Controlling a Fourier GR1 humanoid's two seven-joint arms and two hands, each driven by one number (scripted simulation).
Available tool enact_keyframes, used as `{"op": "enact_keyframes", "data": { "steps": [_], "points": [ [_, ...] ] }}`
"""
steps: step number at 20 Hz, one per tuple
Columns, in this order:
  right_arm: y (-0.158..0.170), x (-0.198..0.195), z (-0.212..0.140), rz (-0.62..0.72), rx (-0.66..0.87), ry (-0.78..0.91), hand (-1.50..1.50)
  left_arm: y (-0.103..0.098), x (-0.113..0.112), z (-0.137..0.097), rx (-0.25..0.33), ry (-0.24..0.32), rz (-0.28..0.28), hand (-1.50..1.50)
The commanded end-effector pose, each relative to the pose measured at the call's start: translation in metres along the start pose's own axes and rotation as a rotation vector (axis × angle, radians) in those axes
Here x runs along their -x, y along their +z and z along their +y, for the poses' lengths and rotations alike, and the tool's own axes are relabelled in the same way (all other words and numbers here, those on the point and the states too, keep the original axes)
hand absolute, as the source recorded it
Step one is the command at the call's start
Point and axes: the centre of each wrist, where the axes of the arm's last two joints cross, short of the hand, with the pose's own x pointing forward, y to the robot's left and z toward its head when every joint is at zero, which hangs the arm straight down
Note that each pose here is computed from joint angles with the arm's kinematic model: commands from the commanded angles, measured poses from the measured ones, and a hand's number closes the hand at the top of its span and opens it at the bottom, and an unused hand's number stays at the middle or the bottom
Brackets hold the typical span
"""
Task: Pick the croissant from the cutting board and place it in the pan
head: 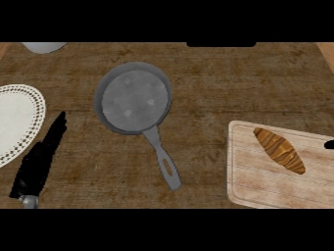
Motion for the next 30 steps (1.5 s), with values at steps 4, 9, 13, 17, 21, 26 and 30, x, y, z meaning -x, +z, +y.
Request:
{"op": "enact_keyframes", "data": {
  "steps": [4, 9, 13, 17, 21, 26, 30],
  "points": [
    [0.002, -0.038, -0.048, 0.037, -0.164, 0.318, -1.5, 0.004, -0.005, 0.003, -0.01, -0.022, 0.009, 0.0],
    [-0.019, -0.059, -0.034, 0.049, -0.369, 0.407, -1.5, 0.0, 0.005, 0.0, 0.012, -0.023, 0.024, 0.0],
    [-0.022, -0.071, -0.024, 0.059, -0.516, 0.458, -1.5, 0.007, 0.001, 0.003, 0.015, -0.013, 0.017, 0.0],
    [-0.042, -0.096, 0.024, 0.083, -0.533, 0.547, -1.5, -0.016, -0.015, -0.002, 0.007, -0.003, 0.025, 0.0],
    [-0.051, -0.101, 0.023, 0.175, -0.584, 0.568, -1.5, -0.001, 0.004, 0.003, 0.006, -0.015, 0.032, 0.0],
    [-0.061, -0.108, 0.06, 0.209, -0.648, 0.641, -1.5, 0.003, 0.003, 0.005, -0.021, -0.015, 0.018, 0.0],
    [-0.062, -0.119, 0.074, 0.267, -0.705, 0.777, -1.5, 0.013, 0.005, -0.003, 0.018, -0.004, 0.033, 0.0]
  ]
}}
